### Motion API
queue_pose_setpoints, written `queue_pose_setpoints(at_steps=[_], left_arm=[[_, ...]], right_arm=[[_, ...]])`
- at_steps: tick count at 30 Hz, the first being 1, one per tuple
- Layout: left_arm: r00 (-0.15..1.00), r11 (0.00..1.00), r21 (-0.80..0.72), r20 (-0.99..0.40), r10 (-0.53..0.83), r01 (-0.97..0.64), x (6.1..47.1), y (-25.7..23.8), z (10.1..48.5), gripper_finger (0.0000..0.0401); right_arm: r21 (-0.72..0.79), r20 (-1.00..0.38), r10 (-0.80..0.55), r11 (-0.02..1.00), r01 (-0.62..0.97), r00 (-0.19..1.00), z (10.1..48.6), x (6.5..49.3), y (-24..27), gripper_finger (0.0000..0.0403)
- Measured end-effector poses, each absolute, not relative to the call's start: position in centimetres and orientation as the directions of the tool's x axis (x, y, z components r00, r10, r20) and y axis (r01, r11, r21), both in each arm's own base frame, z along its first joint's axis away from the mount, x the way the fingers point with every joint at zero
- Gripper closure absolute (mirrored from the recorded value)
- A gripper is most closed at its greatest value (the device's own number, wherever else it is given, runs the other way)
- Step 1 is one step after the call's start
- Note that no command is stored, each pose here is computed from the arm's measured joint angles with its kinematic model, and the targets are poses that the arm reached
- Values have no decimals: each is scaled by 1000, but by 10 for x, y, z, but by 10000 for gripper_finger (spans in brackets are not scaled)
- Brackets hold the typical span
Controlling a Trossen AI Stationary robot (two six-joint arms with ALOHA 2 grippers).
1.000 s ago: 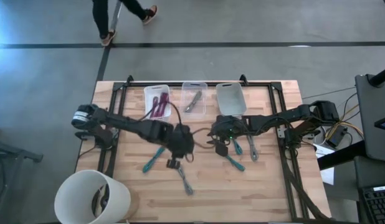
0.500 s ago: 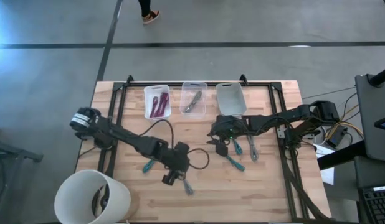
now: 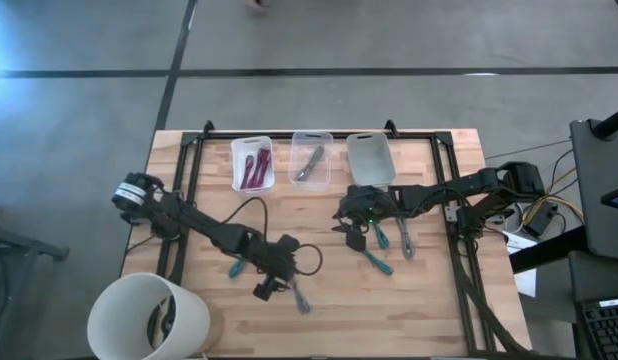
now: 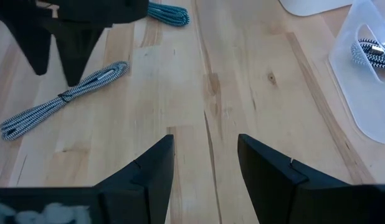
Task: Pick & Place USB Port
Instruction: Put the left white charger cable into the transparent bin
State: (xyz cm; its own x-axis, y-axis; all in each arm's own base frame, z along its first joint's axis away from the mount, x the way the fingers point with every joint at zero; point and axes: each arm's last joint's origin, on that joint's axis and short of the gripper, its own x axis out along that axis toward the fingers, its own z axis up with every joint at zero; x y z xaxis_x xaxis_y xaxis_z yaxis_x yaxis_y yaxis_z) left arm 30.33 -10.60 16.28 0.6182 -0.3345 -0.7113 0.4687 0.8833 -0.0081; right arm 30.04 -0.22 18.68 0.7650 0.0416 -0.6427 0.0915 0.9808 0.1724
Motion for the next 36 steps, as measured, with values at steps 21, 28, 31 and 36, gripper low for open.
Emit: queue_pose_setpoints(at_steps=[21, 28, 31, 36], left_arm=[[574, 862, 41, -762, -301, 505, 306, -106, 126, 239], [584, 876, 44, -761, -282, 480, 307, -104, 129, 341], [600, 897, 35, -754, -266, 441, 313, -103, 134, 373], [639, 912, 24, -721, -267, 409, 325, -102, 151, 392]], right_arm=[[167, -639, 41, 982, 86, 768, 187, 301, -2, 229], [164, -639, 41, 983, 84, 768, 187, 301, -2, 229], [164, -639, 41, 983, 84, 768, 187, 301, -2, 229], [169, -643, 50, 982, 78, 764, 187, 300, -2, 229]])
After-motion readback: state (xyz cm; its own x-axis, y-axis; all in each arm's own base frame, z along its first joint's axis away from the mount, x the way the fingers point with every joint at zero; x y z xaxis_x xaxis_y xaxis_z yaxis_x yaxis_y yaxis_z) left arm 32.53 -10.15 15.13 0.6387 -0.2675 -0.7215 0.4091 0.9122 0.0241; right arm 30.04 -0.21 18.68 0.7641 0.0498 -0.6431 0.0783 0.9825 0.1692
